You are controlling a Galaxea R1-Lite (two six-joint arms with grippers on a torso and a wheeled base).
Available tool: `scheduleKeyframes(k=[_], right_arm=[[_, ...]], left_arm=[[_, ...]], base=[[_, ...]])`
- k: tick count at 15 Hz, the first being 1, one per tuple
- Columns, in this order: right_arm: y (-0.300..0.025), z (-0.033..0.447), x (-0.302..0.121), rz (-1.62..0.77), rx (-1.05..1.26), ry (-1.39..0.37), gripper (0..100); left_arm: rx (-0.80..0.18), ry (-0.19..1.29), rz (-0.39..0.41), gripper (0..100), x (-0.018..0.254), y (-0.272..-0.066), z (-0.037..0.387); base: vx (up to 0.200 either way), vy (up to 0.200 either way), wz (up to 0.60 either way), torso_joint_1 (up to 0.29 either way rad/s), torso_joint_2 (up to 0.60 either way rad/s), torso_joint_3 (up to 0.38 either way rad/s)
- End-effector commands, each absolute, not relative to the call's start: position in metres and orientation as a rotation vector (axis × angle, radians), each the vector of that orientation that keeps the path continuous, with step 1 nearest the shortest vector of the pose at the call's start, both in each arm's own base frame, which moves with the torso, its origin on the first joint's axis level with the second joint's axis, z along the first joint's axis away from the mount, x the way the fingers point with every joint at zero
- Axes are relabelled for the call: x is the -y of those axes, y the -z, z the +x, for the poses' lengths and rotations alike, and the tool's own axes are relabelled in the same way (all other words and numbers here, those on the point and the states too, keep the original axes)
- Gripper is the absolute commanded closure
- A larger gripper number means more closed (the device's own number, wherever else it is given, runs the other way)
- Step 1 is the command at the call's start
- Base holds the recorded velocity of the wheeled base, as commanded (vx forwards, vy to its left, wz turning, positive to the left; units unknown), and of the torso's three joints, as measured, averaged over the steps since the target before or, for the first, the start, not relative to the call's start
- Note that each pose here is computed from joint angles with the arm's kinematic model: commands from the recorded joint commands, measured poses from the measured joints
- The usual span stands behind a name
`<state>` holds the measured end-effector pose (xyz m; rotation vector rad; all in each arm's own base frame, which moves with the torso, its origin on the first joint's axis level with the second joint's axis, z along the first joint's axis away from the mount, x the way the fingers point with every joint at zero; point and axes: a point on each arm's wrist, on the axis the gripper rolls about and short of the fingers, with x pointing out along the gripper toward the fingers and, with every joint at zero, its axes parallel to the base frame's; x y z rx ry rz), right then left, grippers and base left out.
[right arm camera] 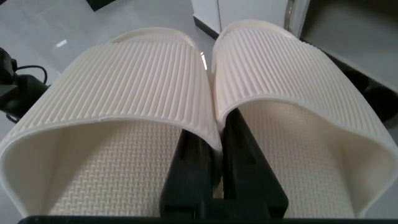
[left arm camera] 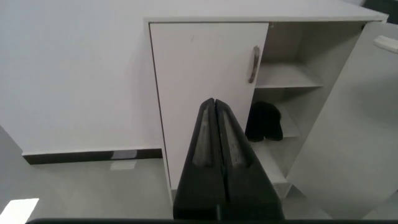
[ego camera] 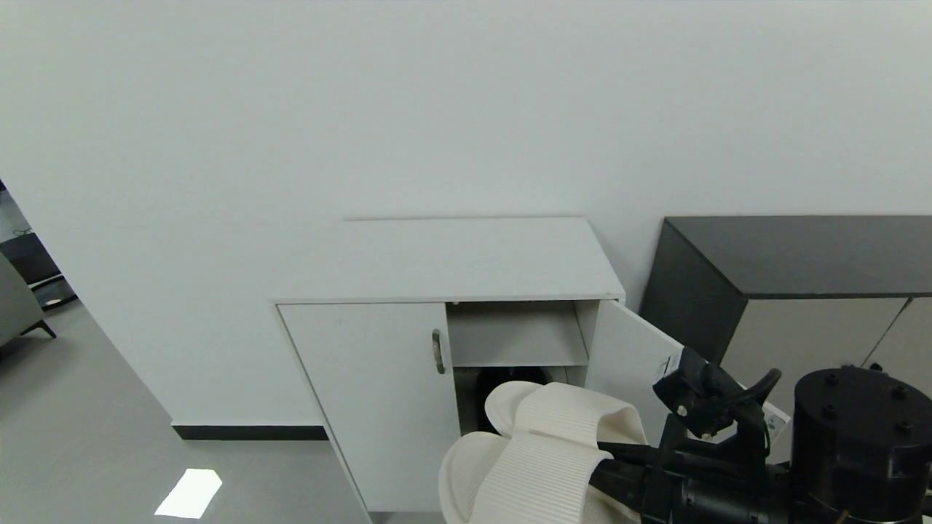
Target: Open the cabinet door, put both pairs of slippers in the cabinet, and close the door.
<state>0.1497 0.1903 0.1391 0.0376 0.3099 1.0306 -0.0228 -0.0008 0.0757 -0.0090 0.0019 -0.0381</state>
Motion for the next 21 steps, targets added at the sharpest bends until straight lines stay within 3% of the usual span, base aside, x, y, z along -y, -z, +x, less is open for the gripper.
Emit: scheduleKeyframes(k=[1, 21], right_arm=[[-0.1388, 0.1497, -0.1907, 0.037, -0.311, -1.032, 100], [-0.1313, 0.1499, -0.1918, 0.056, -0.269, -1.06, 100]], left_arm=[[-0.002, 0.038, -0.009, 100, 0.0008, -0.0758, -0.0228], [-0.002, 0.038, -0.011, 100, 0.0008, -0.0758, -0.0228]], base=[[0.0, 0.0, 0.0, -0.256, 0.54, 0.295], [0.0, 0.0, 0.0, -0.215, 0.51, 0.29]])
